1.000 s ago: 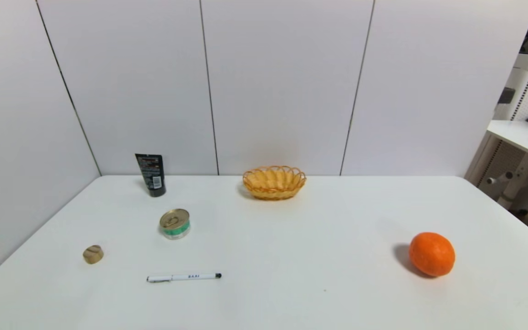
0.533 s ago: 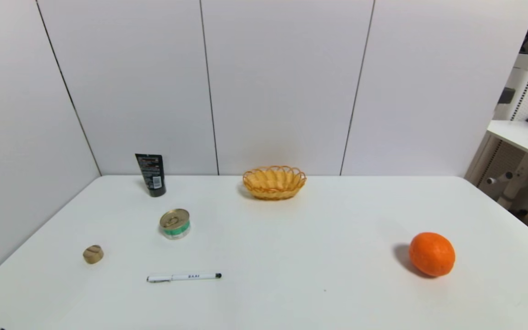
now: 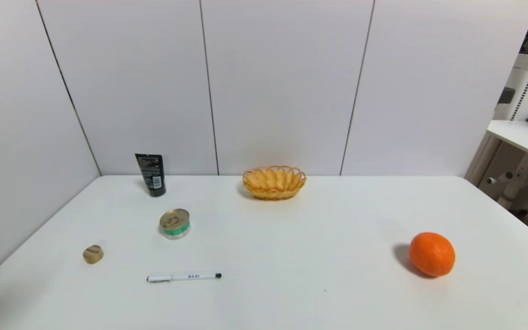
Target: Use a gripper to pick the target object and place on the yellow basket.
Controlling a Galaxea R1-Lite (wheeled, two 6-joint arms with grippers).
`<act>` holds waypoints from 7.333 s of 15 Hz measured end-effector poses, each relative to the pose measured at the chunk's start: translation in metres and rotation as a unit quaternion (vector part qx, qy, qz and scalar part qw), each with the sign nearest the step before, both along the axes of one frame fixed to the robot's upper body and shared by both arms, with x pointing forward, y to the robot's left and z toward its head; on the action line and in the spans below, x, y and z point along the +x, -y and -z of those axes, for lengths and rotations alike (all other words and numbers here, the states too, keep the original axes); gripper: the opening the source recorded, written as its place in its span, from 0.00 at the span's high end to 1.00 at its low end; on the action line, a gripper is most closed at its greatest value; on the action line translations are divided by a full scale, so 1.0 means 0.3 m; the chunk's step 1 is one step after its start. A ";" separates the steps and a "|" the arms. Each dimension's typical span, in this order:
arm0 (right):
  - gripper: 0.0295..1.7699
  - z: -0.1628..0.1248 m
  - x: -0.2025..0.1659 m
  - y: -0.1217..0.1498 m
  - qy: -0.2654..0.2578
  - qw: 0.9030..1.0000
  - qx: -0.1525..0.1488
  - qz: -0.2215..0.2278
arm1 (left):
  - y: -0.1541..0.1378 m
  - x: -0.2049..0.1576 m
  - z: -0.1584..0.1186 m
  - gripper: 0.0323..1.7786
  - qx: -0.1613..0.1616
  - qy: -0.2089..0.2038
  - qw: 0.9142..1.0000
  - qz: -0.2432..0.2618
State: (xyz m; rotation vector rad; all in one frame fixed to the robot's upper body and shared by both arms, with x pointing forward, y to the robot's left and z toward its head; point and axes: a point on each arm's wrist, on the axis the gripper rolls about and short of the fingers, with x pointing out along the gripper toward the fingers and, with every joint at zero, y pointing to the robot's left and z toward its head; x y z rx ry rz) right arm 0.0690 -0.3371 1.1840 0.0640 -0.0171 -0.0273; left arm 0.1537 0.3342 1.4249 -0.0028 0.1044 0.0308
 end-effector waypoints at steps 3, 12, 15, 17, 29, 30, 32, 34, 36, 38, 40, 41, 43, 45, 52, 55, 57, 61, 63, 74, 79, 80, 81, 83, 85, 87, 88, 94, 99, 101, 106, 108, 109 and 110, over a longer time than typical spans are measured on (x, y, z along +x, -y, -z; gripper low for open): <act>0.04 0.000 0.000 0.000 0.000 1.000 0.000 0.000 | -0.002 0.168 -0.079 0.05 0.023 -0.023 0.999 0.001; 0.04 0.000 0.000 0.000 0.000 1.000 0.000 0.000 | -0.005 0.561 0.102 0.05 0.059 -0.241 0.968 0.021; 0.04 0.000 0.000 0.000 0.000 1.000 0.000 0.000 | -0.013 0.642 0.194 0.05 0.055 -0.312 0.948 0.020; 0.04 0.000 0.000 0.000 0.000 1.000 0.000 0.000 | -0.027 0.688 0.262 0.05 0.049 -0.363 0.930 0.016; 0.04 0.000 0.000 0.000 0.000 1.000 0.000 0.000 | -0.137 0.831 0.558 0.05 -0.006 -0.540 0.841 -0.027; 0.04 0.000 0.000 0.000 0.000 1.000 0.000 0.000 | -0.137 0.836 0.572 0.05 -0.007 -0.547 0.837 -0.026; 0.04 0.000 0.000 0.000 0.000 1.000 0.000 0.000 | -0.139 0.846 0.594 0.05 -0.007 -0.556 0.831 -0.025; 0.04 0.000 0.000 0.000 0.000 1.000 0.000 0.000 | -0.140 0.851 0.609 0.05 -0.008 -0.562 0.827 -0.025; 0.04 0.000 0.000 0.000 0.000 1.000 0.000 0.000 | -0.141 0.854 0.620 0.05 -0.009 -0.567 0.823 -0.025; 0.04 0.000 0.000 0.000 0.000 1.000 0.000 0.000 | -0.139 0.858 0.629 0.05 -0.009 -0.571 0.821 -0.023; 0.04 0.000 0.000 0.000 0.000 1.000 0.000 0.000 | -0.139 0.862 0.639 0.05 -0.010 -0.575 0.818 -0.022; 0.04 0.000 0.000 0.000 0.000 1.000 0.000 0.000 | -0.139 0.862 0.642 0.05 -0.010 -0.577 0.816 -0.022; 0.04 0.000 0.000 0.000 0.000 1.000 0.000 0.000 | -0.137 0.857 0.647 0.05 -0.013 -0.586 0.810 -0.023; 0.04 0.000 0.000 0.000 0.000 1.000 0.000 0.000 | -0.135 0.855 0.647 0.23 -0.014 -0.590 0.807 -0.022; 0.04 0.000 0.000 0.000 0.000 1.000 0.000 0.000 | -0.139 0.873 0.655 0.73 -0.014 -0.587 0.809 -0.023; 0.04 0.000 0.000 0.000 0.000 1.000 0.000 0.000 | -0.139 0.875 0.658 0.73 -0.013 -0.588 0.808 -0.025; 0.04 0.000 0.000 0.000 0.000 1.000 0.000 0.000 | -0.140 0.875 0.649 0.73 -0.013 -0.584 0.811 -0.027; 0.04 0.000 0.000 0.000 0.000 1.000 0.000 0.000 | -0.143 0.900 0.498 0.73 0.019 -0.512 0.859 -0.013; 0.04 0.000 0.000 0.000 0.000 1.000 0.000 0.000 | -0.141 0.918 0.382 0.73 0.063 -0.448 0.892 0.009; 0.04 0.000 0.000 0.000 0.000 1.000 0.000 0.000 | 0.442 1.096 0.190 0.73 0.176 -0.040 0.910 0.373; 0.04 0.000 0.000 0.000 0.000 1.000 0.000 0.000 | 0.689 1.146 0.352 0.73 0.137 -0.032 0.891 0.432; 0.04 0.000 0.000 0.000 0.000 1.000 0.000 0.000 | 0.717 1.168 0.392 0.73 0.137 -0.034 0.888 0.437; 0.04 0.000 0.000 0.000 0.000 1.000 0.000 0.000 | 0.736 1.191 0.426 0.73 0.136 -0.035 0.888 0.439; 0.04 0.000 0.000 0.000 0.000 1.000 0.000 0.000 | 0.769 1.239 0.481 0.73 0.136 -0.035 0.887 0.440; 0.04 0.000 0.000 0.000 0.000 1.000 0.000 0.000 | 0.795 1.277 0.537 0.73 0.135 -0.040 0.886 0.442; 0.04 0.000 0.000 0.000 0.000 1.000 0.000 0.000 | 0.806 1.304 0.591 0.73 0.122 -0.055 0.888 0.440; 0.04 0.000 0.000 0.000 0.000 1.000 0.000 0.000 | 0.811 1.311 0.613 0.73 0.115 -0.063 0.888 0.440; 0.04 0.000 0.000 0.000 0.000 1.000 0.000 0.000 | 0.816 1.318 0.651 0.73 0.116 -0.077 0.888 0.439; 0.04 0.000 0.000 0.000 0.000 1.000 0.000 0.000 | 0.812 1.311 0.644 0.50 0.115 -0.084 0.887 0.439; 0.04 0.000 0.000 0.000 0.000 1.000 0.000 0.000 | 0.813 1.309 0.643 0.39 0.116 -0.087 0.886 0.440; 0.04 0.000 0.000 0.000 0.000 1.000 0.000 0.000 | 0.792 1.270 0.523 0.23 0.119 -0.059 0.892 0.433; 0.04 0.000 0.000 0.000 0.000 1.000 0.000 0.000 | 0.753 1.211 0.391 0.19 0.125 -0.031 0.905 0.406; 0.04 0.000 0.000 0.000 0.000 1.000 0.000 0.000 | 0.722 1.167 0.309 0.17 0.128 -0.016 0.914 0.386; 0.04 0.000 0.000 0.000 0.000 1.000 0.000 0.000 | 0.682 1.118 0.227 0.15 0.130 -0.001 0.923 0.363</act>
